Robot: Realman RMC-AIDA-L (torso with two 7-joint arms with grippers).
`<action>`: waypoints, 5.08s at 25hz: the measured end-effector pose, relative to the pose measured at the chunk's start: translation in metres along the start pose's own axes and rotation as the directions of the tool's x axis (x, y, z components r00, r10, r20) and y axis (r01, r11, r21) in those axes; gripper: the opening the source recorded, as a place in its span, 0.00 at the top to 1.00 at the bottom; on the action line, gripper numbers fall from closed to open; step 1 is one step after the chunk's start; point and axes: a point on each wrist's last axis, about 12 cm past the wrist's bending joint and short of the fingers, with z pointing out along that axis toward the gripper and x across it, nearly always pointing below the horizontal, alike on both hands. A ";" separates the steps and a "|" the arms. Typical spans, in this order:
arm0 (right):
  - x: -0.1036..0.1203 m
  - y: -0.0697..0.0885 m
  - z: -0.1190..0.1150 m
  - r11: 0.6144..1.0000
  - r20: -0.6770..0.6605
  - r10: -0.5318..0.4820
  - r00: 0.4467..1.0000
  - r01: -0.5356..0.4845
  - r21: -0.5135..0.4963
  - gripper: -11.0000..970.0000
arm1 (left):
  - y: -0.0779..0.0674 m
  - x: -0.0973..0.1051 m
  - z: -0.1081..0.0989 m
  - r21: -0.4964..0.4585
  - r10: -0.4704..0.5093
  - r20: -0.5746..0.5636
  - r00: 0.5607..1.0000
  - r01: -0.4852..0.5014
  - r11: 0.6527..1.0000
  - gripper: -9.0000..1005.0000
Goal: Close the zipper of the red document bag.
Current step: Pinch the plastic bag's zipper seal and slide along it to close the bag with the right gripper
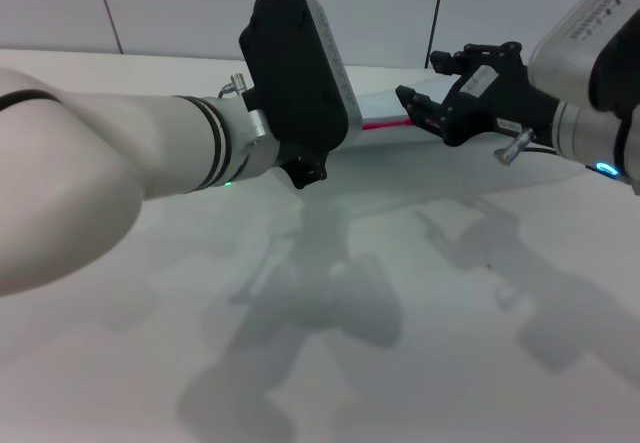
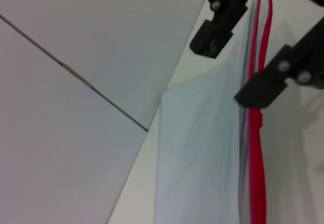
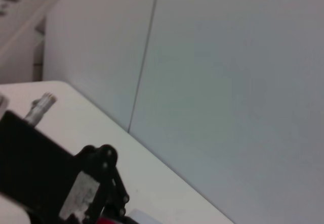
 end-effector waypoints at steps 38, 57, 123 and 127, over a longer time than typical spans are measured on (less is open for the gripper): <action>0.010 0.029 0.013 0.863 -0.162 -0.498 0.852 0.504 -0.005 0.56 | 0.005 -0.014 -0.006 -0.004 0.059 0.019 0.998 -0.059 0.998 0.89; 0.011 0.022 0.022 0.869 -0.167 -0.486 0.858 0.495 0.016 0.58 | 0.007 -0.016 -0.006 -0.033 0.051 0.055 0.997 -0.049 0.998 0.88; 0.009 0.015 0.025 0.847 -0.181 -0.516 0.837 0.530 0.037 0.90 | 0.006 -0.017 -0.012 -0.039 0.070 0.065 0.995 -0.067 0.997 0.84; 0.013 0.006 0.021 0.851 -0.204 -0.502 0.841 0.522 0.062 0.90 | 0.007 -0.017 -0.015 -0.045 0.067 0.070 0.995 -0.064 0.997 0.84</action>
